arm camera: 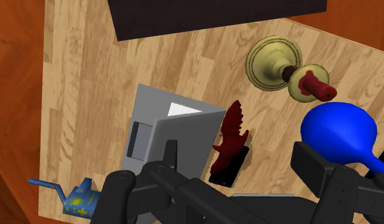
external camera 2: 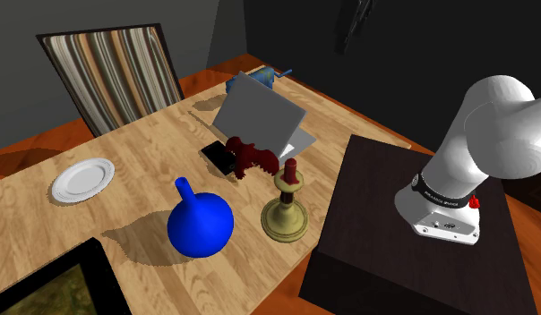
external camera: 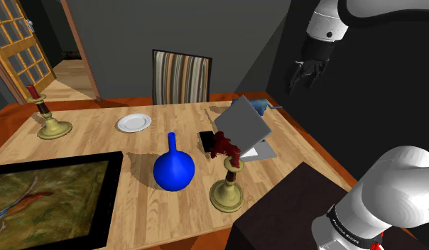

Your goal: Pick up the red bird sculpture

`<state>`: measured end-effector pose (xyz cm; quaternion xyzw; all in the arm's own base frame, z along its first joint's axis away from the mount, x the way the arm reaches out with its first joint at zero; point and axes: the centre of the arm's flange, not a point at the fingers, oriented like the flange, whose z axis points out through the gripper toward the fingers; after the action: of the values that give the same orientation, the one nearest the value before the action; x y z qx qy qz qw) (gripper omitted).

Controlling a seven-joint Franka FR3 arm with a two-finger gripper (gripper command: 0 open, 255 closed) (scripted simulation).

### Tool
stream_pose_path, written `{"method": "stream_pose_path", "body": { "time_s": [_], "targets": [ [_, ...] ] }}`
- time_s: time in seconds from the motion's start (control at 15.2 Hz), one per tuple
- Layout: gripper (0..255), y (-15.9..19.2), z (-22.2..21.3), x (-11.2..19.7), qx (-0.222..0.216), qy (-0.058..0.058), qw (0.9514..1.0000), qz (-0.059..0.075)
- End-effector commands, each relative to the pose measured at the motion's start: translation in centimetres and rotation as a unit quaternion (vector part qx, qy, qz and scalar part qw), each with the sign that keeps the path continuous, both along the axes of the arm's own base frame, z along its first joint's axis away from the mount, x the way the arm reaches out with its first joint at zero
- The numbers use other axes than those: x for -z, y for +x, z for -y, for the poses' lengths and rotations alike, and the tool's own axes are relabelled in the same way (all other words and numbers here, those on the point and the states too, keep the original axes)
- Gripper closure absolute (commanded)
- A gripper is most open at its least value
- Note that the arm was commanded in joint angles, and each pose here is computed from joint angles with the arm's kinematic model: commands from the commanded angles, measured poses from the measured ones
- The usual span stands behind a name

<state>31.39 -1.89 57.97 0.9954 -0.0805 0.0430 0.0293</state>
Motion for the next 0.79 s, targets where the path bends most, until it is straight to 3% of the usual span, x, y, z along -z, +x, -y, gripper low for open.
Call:
{"method": "stream_pose_path", "body": {
  "time_s": [0.0,0.73],
  "targets": [
    [0,0.0,0.0,0.0,0.0,0.0,1.0,0.0],
    [0,8.9,-3.1,12.0,-0.009,-0.033,0.999,-0.031]
  ]
}}
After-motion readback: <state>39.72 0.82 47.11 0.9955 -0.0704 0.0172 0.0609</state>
